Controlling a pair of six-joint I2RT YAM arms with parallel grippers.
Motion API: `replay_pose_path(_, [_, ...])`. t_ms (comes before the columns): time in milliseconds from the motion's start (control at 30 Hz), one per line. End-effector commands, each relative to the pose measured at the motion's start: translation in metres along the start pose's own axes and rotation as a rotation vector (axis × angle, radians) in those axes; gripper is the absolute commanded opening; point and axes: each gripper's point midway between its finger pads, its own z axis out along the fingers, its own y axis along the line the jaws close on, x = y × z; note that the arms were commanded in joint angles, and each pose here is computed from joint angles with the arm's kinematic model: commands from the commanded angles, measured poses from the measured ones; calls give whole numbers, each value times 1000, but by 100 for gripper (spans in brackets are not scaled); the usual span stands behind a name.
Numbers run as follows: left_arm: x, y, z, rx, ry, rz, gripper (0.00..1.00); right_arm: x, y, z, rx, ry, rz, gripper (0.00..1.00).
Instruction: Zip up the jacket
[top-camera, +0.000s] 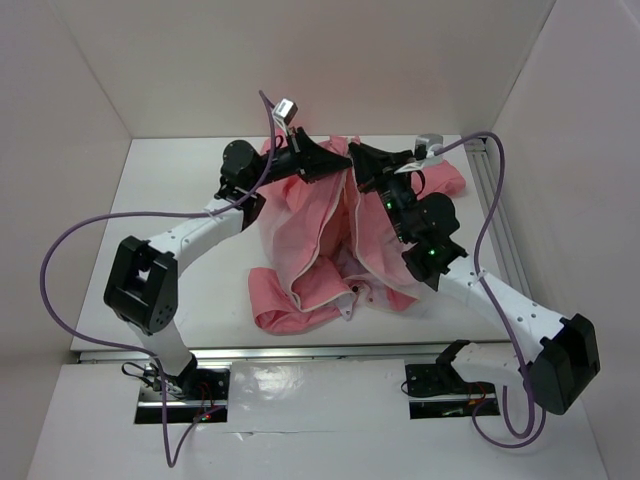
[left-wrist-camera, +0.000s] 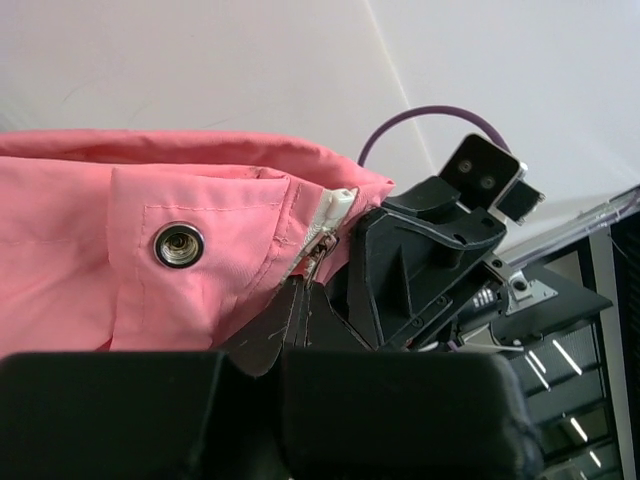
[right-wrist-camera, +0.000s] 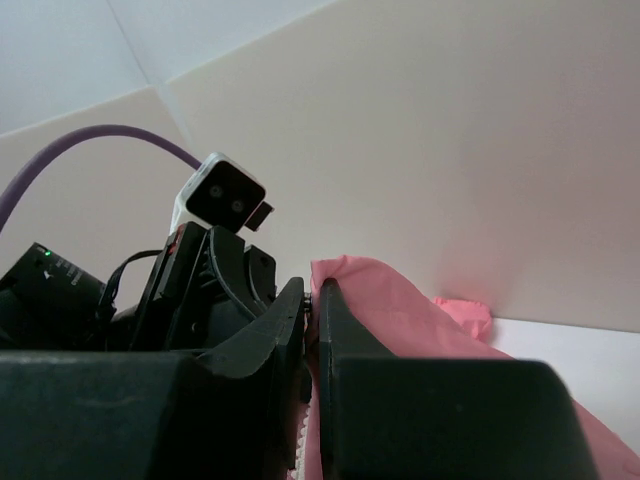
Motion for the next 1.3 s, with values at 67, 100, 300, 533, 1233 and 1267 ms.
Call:
replay_pose_path(67, [36,8,-1,-43,110,-27,0,-93,29,13,-72,-260,8,0])
replay_pose_path(100, [36,8,-1,-43,110,-27,0,-89,27,15,-68,-252,-4,0])
replay_pose_path(300, [38,19,-3,-73,95,-67,0,-110,34,17,-85,-301,-29,0])
replay_pose_path(533, [41,24,-10,-102,103,-67,0,-94,20,11,-33,-268,-42,0])
replay_pose_path(1233, [160,79,-72,-495,285,-73,0,-168,15,132,78,-442,-327,0])
replay_pose_path(1267, [170,85,-76,-516,302,-83,0,-173,13,136,86,-449,-332,0])
